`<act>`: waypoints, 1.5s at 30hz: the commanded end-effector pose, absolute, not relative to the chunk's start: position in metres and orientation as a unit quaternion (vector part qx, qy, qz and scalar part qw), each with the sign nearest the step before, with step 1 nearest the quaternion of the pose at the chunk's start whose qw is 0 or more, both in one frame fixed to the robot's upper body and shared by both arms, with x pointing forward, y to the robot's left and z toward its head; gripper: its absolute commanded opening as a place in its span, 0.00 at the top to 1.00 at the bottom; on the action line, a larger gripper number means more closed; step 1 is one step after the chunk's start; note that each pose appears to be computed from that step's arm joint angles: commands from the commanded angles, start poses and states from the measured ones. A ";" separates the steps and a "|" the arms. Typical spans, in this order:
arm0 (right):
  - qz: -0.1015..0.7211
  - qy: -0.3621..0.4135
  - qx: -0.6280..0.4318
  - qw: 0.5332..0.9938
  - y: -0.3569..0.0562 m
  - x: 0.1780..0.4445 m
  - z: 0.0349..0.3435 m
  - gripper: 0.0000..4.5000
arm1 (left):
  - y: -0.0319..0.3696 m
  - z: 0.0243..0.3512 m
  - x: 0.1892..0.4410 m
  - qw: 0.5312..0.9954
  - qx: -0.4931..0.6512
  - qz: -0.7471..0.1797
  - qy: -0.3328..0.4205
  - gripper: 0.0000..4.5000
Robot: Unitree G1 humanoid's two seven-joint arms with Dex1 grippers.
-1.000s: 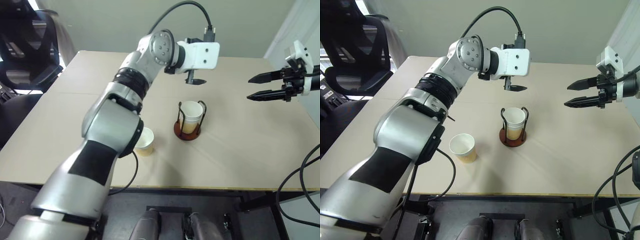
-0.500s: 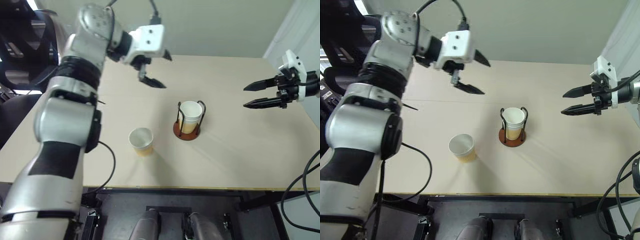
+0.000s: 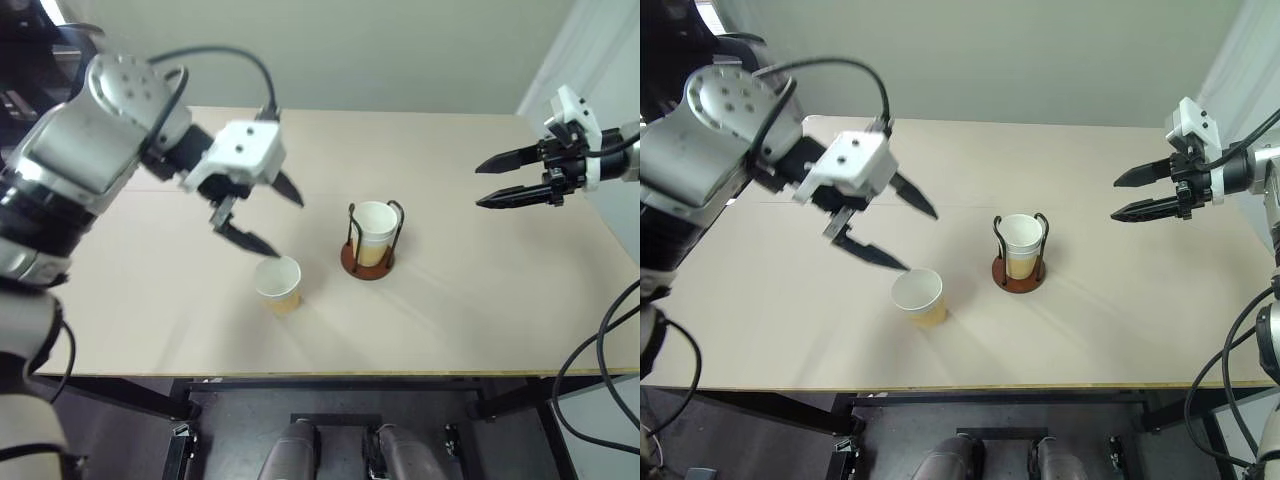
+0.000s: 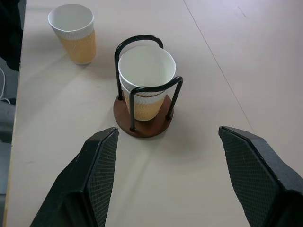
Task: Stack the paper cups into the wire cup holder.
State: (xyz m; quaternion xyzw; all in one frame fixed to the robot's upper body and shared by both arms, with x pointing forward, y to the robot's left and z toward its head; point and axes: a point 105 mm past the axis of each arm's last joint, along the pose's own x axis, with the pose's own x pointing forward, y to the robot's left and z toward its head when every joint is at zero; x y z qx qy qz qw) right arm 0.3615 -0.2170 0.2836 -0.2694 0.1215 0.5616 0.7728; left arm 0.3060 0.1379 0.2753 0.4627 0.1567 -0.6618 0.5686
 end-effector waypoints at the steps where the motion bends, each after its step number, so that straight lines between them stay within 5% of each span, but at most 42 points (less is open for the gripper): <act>1: 0.562 0.102 -0.282 0.770 -0.215 0.357 0.299 0.24 | 0.142 0.272 0.289 0.540 0.467 -0.678 0.173 0.00; 13: 0.563 0.105 -0.285 0.768 -0.208 0.360 0.304 0.24 | 0.167 0.239 0.267 0.483 0.528 -0.660 0.230 0.00; 19: 0.567 0.098 -0.286 0.766 -0.207 0.360 0.306 0.24 | 0.190 0.225 0.273 0.437 0.598 -0.622 0.254 0.00; 45: 0.571 0.094 -0.289 0.763 -0.207 0.362 0.301 0.24 | 0.176 0.185 0.305 0.382 0.636 -0.639 0.201 0.04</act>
